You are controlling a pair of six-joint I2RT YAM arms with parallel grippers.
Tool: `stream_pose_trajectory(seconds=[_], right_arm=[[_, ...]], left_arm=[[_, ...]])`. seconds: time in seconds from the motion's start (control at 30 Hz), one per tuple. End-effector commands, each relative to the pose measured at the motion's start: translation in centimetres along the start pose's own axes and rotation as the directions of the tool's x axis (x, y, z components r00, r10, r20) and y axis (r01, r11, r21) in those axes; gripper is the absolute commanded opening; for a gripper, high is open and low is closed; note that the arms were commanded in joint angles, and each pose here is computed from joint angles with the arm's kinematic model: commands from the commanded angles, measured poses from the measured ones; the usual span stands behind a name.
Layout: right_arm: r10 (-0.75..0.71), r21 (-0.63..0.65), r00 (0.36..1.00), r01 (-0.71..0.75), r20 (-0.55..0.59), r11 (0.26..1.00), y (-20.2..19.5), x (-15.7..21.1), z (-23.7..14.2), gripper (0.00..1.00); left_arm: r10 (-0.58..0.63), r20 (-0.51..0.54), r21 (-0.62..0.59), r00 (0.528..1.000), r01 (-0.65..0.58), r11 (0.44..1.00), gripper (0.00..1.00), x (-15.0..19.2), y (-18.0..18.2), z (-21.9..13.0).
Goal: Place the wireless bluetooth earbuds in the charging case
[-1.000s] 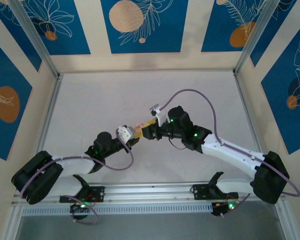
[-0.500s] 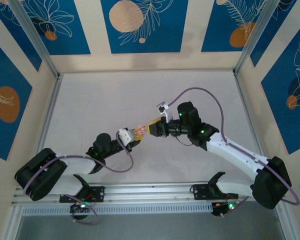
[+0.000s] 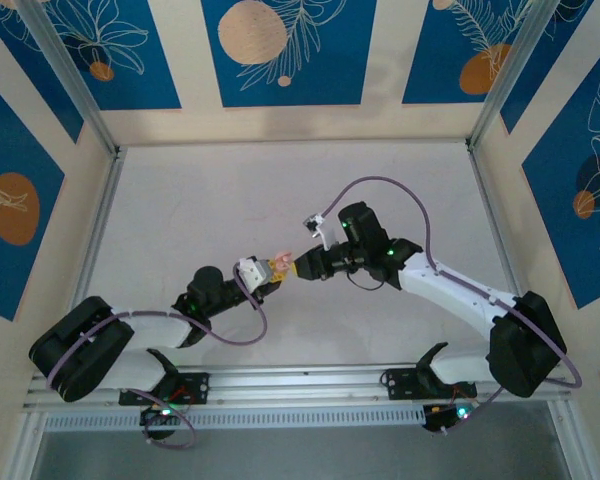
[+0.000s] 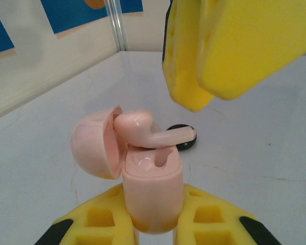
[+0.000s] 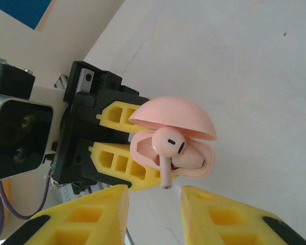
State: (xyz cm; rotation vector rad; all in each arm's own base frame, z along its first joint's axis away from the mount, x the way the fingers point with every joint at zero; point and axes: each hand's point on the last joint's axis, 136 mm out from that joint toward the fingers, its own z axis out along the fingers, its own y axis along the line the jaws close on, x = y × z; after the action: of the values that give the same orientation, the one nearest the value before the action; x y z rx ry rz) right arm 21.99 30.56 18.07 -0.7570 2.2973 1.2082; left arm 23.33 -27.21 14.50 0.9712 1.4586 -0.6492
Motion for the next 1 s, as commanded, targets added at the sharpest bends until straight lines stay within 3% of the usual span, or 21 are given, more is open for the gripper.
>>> stream_pose_trajectory(seconds=[0.0,0.57,0.97], right_arm=[[0.009,-0.049,0.999,-0.01,-0.03,0.999,1.0,-0.1,0.3,0.32],[0.005,-0.06,1.0,-0.007,-0.03,0.998,0.7,-0.9,1.5,0.25],[0.005,-0.059,1.0,-0.007,-0.027,0.998,0.6,-0.8,1.5,0.06]], left_arm=[[0.036,0.035,-0.005,0.999,-0.035,0.999,0.11,-1.7,0.1,0.2],[0.038,0.031,-0.003,0.999,-0.038,0.999,0.11,-2.3,0.0,-0.4],[0.036,0.009,-0.015,0.999,-0.035,0.999,0.11,-1.9,0.1,-0.5]])
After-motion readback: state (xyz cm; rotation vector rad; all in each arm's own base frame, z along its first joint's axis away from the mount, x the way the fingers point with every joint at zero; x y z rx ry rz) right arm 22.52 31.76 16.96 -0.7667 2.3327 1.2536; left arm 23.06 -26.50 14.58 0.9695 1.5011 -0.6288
